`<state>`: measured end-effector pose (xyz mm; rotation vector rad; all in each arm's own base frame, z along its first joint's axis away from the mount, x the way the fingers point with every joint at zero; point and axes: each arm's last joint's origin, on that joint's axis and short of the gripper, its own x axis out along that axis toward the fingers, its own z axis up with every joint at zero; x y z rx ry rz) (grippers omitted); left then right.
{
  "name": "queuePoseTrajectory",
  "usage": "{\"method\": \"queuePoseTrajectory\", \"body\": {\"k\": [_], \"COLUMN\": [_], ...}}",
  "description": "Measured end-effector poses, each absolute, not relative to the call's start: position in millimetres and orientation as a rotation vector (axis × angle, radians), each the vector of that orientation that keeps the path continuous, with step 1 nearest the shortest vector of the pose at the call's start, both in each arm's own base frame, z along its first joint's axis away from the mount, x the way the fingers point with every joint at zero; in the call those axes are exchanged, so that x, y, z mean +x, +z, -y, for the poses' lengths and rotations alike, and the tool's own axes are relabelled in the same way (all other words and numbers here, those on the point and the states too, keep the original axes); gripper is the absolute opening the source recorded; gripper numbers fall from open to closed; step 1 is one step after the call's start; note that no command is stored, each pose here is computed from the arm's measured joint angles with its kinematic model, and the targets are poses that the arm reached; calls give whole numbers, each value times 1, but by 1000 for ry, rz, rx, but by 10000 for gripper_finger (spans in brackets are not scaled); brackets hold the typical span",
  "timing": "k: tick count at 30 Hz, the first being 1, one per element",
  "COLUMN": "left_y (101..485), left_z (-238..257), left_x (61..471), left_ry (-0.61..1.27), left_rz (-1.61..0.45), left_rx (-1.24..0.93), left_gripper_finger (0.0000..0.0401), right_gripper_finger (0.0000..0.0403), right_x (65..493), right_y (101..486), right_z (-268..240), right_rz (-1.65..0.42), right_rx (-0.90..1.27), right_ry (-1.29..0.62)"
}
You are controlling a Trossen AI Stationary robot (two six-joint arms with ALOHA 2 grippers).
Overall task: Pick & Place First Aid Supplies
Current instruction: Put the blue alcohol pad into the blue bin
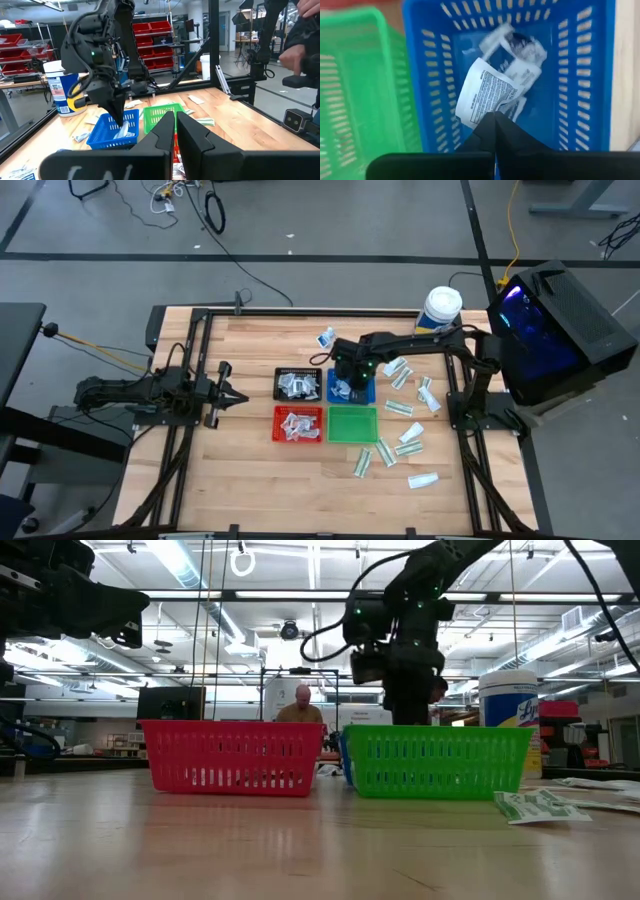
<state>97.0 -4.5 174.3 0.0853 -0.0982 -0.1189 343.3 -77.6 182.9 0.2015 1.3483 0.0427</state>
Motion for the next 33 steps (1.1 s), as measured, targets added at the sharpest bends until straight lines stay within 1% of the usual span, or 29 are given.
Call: {"method": "queuePoseTrajectory", "body": {"k": [8, 12, 16, 20, 26, 29, 33], "left_y": [174, 174, 174, 174, 174, 174, 174], "left_z": [4, 5, 5, 5, 5, 5, 4], "left_x": [97, 97, 97, 97, 97, 97, 97], "left_ry": [-119, -119, -119, -119, -119, -119, -119], "left_rz": [98, 98, 98, 98, 98, 98, 98], "left_rx": [85, 85, 85, 85, 85, 85, 85], "left_gripper_finger": [25, 25, 25, 25, 25, 25, 25], "right_gripper_finger": [1, 15, 45, 91, 157, 178, 194], "right_x": [342, 342, 342, 341, 336, 334, 338], "right_y": [179, 179, 181, 191, 213, 224, 242], "right_z": [77, 78, 79, 80, 82, 85, 96], "right_rz": [-1346, -1342, -1334, -1292, -1218, -1187, -1149], "right_rx": [179, 177, 173, 162, 102, 80, 81], "right_ry": [57, 56, 54, 41, -33, -74, -121]}}
